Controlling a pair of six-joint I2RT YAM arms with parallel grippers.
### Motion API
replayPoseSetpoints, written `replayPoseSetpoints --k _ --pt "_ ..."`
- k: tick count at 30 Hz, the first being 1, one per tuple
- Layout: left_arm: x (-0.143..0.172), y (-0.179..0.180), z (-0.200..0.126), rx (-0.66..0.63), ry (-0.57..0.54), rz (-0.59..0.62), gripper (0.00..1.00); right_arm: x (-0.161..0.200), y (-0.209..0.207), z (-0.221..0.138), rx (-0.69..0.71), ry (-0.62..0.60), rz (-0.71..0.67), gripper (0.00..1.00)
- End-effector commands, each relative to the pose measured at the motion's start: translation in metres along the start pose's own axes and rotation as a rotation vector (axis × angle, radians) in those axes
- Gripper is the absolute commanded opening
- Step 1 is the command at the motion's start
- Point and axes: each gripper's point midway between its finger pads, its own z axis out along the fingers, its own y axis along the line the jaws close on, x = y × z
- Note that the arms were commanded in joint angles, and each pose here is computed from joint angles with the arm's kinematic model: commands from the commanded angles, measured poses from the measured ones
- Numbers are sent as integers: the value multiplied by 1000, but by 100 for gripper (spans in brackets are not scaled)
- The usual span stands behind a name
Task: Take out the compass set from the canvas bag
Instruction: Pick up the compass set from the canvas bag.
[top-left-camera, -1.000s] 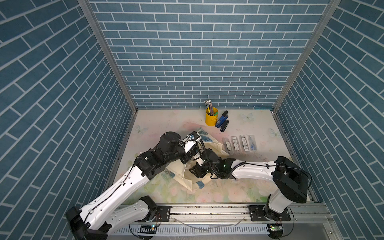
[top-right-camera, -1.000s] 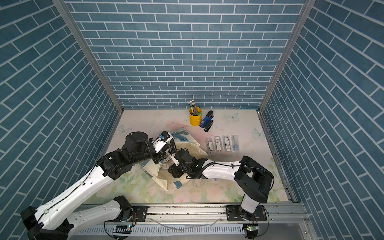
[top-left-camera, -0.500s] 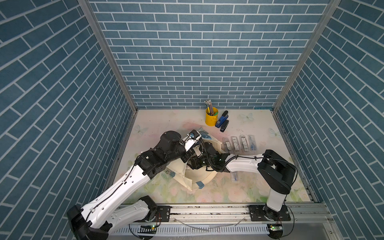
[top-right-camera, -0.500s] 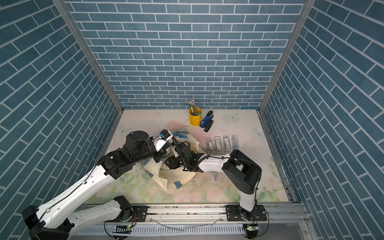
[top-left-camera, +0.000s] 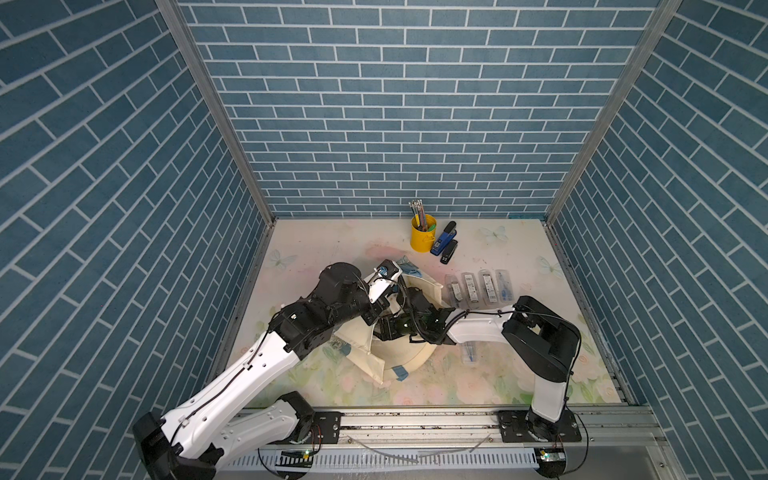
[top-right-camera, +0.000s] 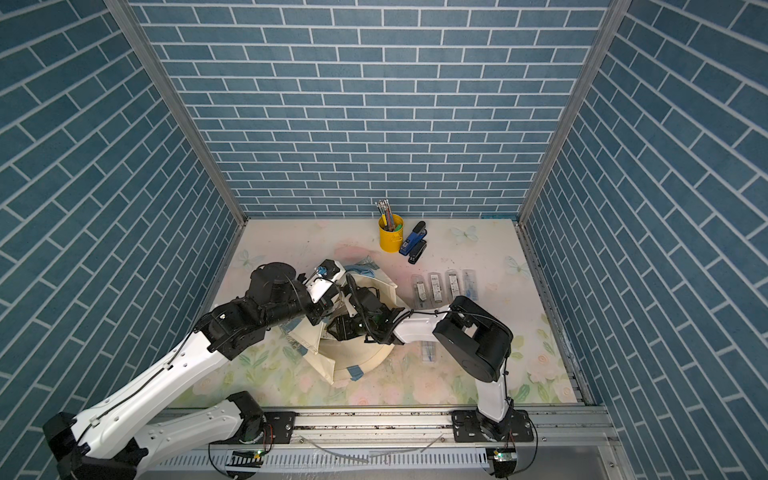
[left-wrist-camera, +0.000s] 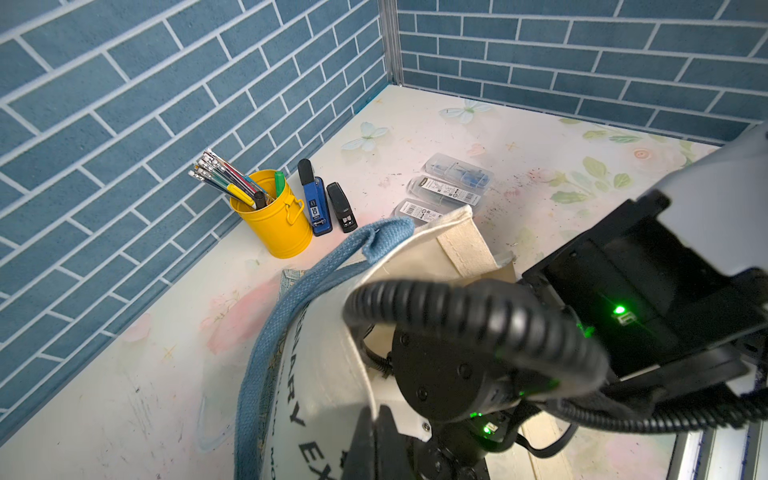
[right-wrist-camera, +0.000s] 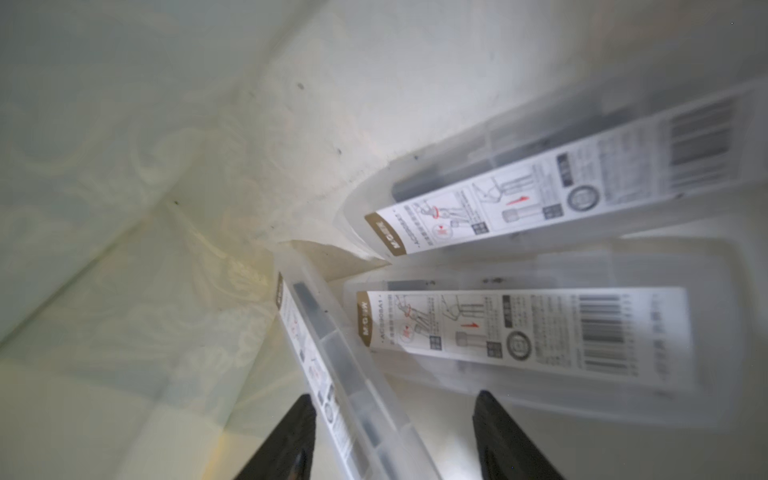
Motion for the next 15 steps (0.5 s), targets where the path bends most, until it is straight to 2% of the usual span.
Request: replayPoseSetpoints --k 1,5,15 --pt "-25 -11 -10 58 -107 17 0 -7 -1 9 -31 23 86 60" --pt "-23 -10 -10 51 -104 17 0 -6 4 16 -68 56 93 56" --pt "-22 -8 -9 40 -96 19 0 -10 28 13 -185 70 39 30"
